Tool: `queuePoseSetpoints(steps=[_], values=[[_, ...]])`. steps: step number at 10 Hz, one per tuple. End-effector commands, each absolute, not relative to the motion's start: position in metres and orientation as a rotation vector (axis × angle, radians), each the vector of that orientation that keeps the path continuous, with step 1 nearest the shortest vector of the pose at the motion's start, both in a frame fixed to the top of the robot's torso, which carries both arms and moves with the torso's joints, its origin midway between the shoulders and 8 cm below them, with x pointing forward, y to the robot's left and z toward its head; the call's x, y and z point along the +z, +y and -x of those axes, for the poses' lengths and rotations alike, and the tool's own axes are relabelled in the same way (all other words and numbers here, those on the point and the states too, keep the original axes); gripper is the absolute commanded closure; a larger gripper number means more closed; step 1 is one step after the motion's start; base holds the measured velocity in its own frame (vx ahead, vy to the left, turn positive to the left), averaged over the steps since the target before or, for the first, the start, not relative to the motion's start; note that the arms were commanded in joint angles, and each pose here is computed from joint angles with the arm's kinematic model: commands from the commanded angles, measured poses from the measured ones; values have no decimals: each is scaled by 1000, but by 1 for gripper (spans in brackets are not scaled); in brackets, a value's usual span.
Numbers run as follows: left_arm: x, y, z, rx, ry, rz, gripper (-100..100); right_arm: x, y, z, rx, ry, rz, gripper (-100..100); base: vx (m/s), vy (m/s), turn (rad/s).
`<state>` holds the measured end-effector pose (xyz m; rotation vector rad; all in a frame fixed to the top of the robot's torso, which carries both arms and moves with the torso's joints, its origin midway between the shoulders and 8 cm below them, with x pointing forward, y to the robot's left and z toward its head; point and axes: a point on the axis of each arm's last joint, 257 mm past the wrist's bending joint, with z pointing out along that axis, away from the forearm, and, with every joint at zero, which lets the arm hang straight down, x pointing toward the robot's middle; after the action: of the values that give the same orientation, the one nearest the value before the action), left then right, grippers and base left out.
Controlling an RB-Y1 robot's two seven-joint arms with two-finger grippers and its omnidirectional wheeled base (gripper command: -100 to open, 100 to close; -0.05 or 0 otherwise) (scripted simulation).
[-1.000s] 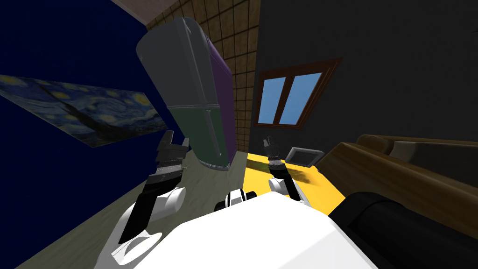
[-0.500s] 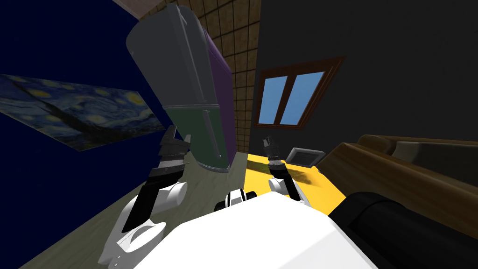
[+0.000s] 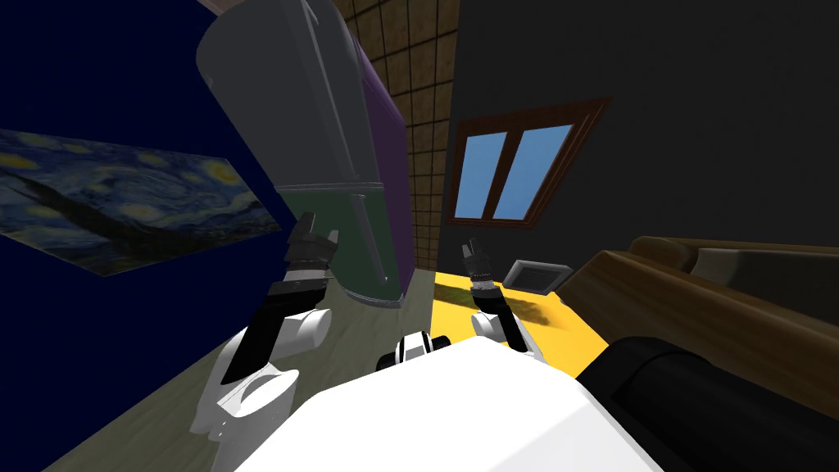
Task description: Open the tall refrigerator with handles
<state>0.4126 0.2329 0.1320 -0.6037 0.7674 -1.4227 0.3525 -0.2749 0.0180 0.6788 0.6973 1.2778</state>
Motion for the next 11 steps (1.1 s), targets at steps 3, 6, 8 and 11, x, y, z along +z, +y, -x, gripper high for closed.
queuePoseSetpoints(steps=[3, 6, 8, 11], values=[[144, 224, -431, -1414, 798, 625, -100, 18, -275, -352, 1278, 697, -679, 0, 100, 41, -42], [145, 222, -438, -1405, 818, 643, -100, 18, -275, -352, 1278, 697, -679, 0, 74, 26, -24], [156, 216, -445, -1399, 831, 641, -100, 18, -275, -352, 1278, 697, -679, 0, 91, 33, -52], [164, 211, -453, -1386, 854, 649, -100, 18, -275, -352, 1278, 697, -679, 0, 96, 35, -40]])
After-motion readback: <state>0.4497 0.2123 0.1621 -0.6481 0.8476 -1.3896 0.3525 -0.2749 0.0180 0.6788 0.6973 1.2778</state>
